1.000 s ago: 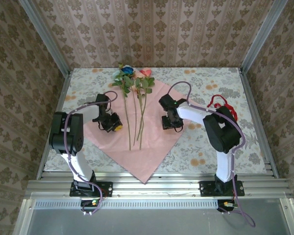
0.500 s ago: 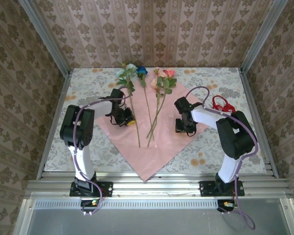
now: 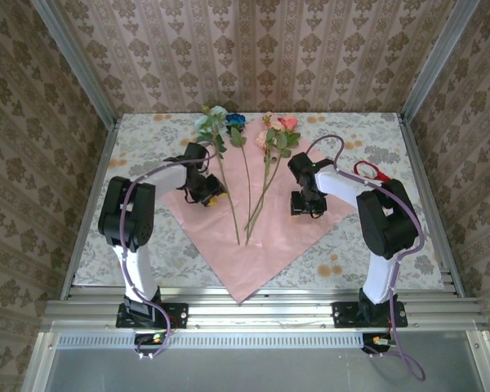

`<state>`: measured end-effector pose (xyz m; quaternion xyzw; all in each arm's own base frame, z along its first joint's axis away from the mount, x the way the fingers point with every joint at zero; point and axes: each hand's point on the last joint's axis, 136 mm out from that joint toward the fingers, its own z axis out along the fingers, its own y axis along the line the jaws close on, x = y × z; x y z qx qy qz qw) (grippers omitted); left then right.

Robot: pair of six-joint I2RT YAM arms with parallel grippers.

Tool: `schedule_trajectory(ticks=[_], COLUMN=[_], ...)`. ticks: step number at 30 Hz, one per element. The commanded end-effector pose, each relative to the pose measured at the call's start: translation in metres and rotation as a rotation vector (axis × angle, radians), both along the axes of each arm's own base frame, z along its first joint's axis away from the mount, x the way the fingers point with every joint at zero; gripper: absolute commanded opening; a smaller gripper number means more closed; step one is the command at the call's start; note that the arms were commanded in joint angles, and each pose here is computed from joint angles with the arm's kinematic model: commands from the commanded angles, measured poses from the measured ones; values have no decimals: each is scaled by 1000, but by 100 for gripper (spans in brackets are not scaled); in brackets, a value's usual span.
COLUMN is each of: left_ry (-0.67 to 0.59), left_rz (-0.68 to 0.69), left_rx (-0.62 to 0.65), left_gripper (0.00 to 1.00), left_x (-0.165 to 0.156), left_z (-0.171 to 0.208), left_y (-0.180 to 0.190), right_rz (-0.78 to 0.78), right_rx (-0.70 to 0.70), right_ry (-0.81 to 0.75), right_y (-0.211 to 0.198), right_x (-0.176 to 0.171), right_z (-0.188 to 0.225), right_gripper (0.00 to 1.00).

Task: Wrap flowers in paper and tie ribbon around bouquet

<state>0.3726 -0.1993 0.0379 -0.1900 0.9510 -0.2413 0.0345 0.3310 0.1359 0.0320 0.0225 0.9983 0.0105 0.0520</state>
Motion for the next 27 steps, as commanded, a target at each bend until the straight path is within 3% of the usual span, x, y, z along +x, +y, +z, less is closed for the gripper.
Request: schedule_trajectory(ticks=[1,9,14,17,23,27], left_ry=[-56,-64,-63,-56,-83,-110], left_rz=[5,-151,-189,-223,-286,-333], left_rx=[8,138,202,233,256,238], left_gripper=[39,43,41,32,0,0], left_x=[28,62,72,76,79,74], left_z=[19,9,1,-4,-2,5], left_y=[11,-2,-10,-15,-30,-45], right_rz=[16,-10,-20,-23,-17,-29], right_rx=[-10,38,61,72,72,66], right_ry=[-53,-97,-121,-131,-128,-115], right_y=[4,13,14,15,15,9], right_x=[7,12,11,9,6,6], right_z=[29,56,71,78,77,69], right_gripper=[52,53,54,54,54,53])
